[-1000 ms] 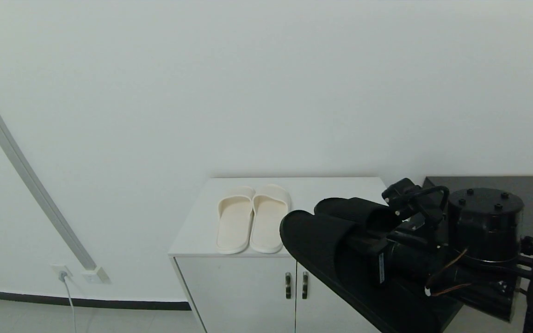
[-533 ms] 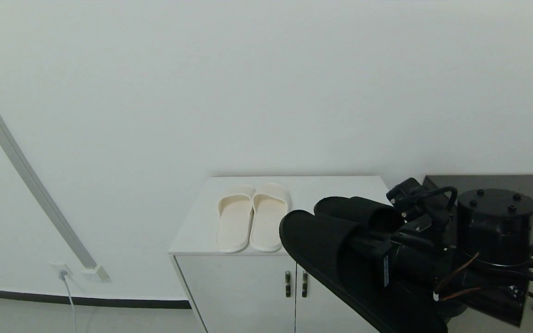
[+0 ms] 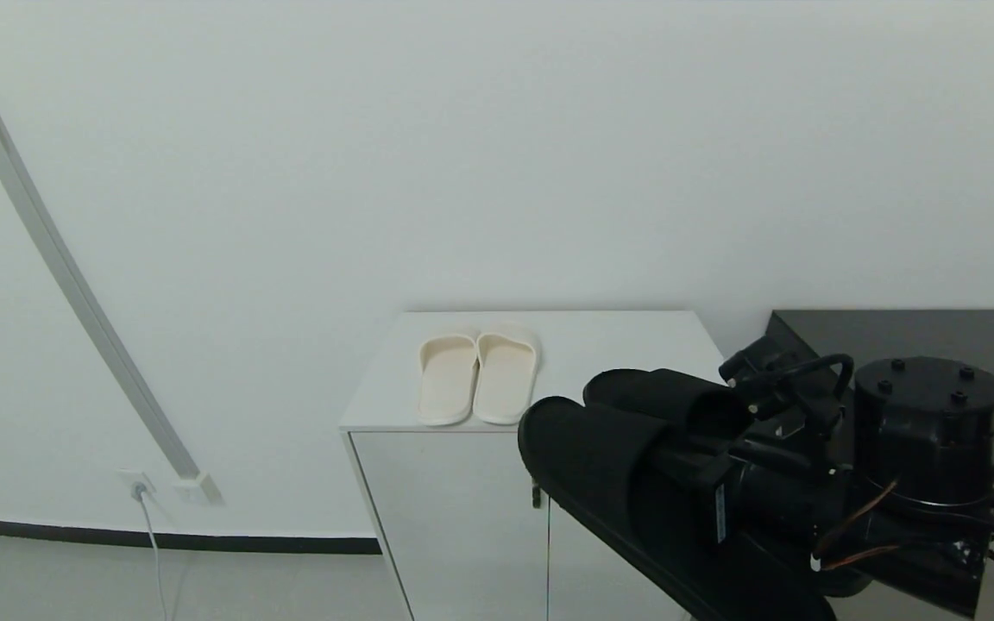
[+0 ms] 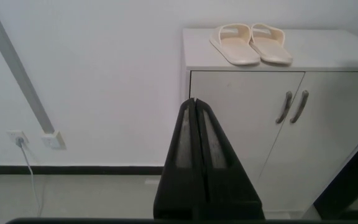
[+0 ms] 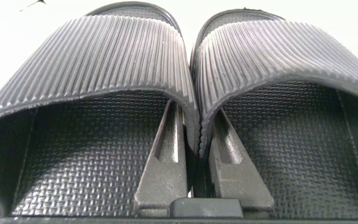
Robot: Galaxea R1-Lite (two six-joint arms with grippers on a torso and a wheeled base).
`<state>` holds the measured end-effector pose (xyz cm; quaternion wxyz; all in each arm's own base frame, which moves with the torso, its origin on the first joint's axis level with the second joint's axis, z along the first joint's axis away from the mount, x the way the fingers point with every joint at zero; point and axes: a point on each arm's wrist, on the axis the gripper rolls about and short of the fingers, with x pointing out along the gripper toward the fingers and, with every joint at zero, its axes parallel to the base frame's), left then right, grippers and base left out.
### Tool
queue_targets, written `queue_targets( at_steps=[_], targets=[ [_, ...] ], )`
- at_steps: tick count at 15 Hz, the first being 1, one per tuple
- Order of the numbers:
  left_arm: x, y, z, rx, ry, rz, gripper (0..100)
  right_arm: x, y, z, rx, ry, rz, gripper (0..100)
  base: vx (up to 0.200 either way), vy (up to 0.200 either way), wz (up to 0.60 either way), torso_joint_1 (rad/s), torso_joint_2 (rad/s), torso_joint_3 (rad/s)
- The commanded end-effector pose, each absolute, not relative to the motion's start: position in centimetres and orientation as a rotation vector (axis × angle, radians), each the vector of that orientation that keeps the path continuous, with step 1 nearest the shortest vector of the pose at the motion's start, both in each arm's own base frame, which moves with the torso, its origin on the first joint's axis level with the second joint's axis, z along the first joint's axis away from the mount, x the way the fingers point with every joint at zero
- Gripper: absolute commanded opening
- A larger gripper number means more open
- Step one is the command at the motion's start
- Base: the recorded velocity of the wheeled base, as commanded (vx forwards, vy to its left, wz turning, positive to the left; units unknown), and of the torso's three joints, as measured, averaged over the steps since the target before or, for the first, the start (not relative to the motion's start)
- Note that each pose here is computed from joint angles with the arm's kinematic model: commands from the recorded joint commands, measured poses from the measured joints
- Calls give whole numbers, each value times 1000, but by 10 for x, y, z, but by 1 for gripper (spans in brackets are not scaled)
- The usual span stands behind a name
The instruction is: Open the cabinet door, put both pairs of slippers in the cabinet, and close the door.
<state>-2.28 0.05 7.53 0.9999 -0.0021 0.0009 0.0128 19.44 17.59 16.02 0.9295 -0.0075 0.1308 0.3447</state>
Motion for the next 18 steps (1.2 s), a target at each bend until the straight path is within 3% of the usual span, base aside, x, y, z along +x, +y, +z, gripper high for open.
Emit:
queue_targets(
  at_steps=[1, 11, 18],
  targets=[
    [-23, 1, 75, -5, 1, 26, 0, 194, 175, 159, -23, 269, 705, 0, 0, 0, 0, 0, 0, 0],
    [-23, 1, 75, -5, 1, 26, 0, 192, 174, 155, -54, 276, 714, 0, 0, 0, 0, 0, 0, 0],
    [-23, 1, 75, -3, 1, 26, 0, 190, 172, 156, -52, 272, 714, 0, 0, 0, 0, -143, 326, 181]
  ],
)
